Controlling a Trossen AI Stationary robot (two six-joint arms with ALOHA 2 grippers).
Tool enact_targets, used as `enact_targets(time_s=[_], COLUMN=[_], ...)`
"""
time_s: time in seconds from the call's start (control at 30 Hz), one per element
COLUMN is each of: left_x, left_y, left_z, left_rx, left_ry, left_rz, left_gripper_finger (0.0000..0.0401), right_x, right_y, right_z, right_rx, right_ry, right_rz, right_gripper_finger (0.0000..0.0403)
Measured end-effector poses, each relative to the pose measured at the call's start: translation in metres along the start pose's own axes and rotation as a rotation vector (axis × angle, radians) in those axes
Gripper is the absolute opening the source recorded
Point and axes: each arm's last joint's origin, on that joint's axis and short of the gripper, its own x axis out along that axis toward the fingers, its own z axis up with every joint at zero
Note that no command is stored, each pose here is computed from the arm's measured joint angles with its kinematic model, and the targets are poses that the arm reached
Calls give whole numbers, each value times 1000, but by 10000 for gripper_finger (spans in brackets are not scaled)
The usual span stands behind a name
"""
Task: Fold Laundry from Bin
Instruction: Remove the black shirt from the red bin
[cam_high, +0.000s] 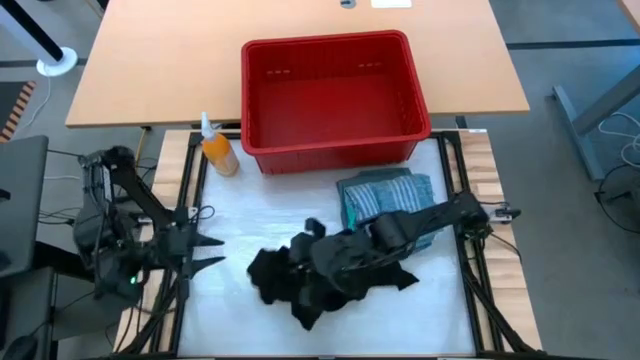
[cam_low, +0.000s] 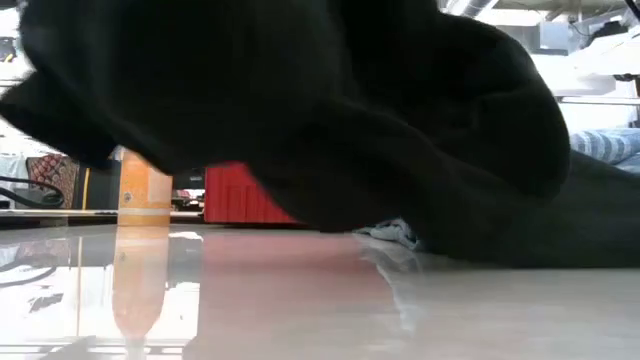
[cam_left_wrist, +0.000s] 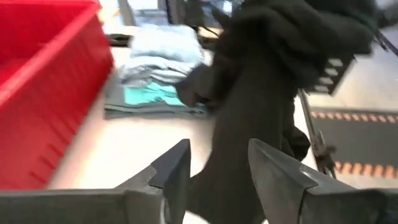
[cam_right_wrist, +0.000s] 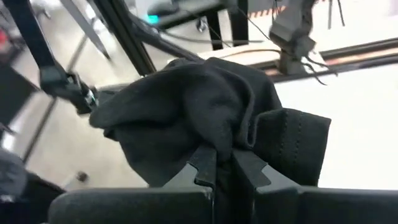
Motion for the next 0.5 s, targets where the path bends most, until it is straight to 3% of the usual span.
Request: enact_targets(time_s=[0.13, 0.3, 0.5], left_x=[16, 37, 73], left_y=[-12, -18, -4], left_z=[-19, -26, -46], left_rx=[44, 50, 86], left_ry=[59, 129, 248], left_rz=[-68, -158, -109], left_gripper_finger=[182, 232, 247], right_x=[15, 21, 14], right_y=[-1, -7, -15], right_z=[-10, -26, -36], right_rx=[98, 183, 256], right_ry=[20, 142, 253], right_rz=[-58, -122, -220], right_gripper_finger=[41, 41, 62])
